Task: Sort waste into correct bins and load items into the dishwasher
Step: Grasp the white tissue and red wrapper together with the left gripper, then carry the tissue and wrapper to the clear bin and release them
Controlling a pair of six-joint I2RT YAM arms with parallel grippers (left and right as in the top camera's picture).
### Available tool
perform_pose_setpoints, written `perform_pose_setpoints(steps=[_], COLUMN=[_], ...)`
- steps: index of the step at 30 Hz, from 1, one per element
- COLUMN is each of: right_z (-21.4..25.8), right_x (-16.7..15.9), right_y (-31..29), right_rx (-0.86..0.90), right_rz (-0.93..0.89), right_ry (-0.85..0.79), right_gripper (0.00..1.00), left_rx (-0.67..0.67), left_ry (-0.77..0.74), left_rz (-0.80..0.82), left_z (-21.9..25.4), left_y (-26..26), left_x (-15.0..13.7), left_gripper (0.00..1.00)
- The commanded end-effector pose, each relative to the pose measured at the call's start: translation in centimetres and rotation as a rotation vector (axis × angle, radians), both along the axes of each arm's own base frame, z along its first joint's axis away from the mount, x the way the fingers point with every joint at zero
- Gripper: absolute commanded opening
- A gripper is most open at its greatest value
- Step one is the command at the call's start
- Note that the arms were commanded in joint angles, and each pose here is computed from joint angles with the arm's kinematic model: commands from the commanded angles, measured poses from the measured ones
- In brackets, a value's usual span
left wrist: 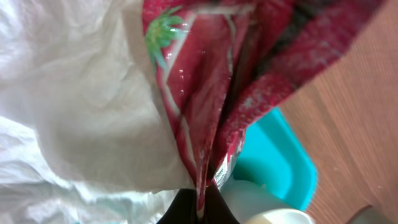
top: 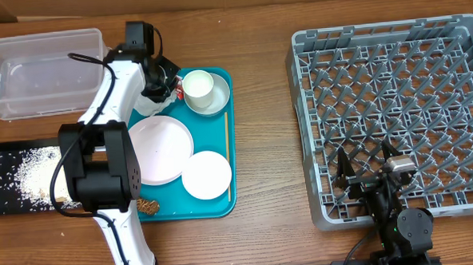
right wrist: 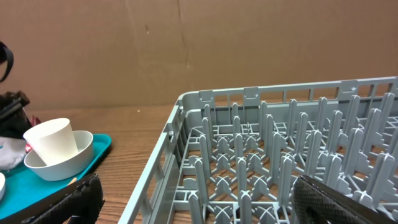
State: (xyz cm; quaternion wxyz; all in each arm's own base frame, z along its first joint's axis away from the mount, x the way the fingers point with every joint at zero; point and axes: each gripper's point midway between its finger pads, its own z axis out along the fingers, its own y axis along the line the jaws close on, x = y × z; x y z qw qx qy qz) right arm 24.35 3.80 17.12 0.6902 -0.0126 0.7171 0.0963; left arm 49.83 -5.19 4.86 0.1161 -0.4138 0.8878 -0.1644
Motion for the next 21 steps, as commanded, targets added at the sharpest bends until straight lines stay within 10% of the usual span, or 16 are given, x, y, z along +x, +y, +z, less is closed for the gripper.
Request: perform_pose_setpoints(steps=[1,21], right_z=[-0.1,-0.1], right_x=[0.0,0.0], right_y=[-0.1,-0.1], right_rx=[-0.005,-0.005], right_rz=[-0.008,-0.008], right_ry=[-0.008,-0.008], right_gripper=[1.00,1.00], left_rx=[-0.016,0.180], left_ry=[0.007,-0.008], left_rz=[-0.019,0.002], left_z=[2.0,14.7], left_y=[-0.5,6.8], left_x=[0.4,-0.9], left_gripper=[0.04,0.04])
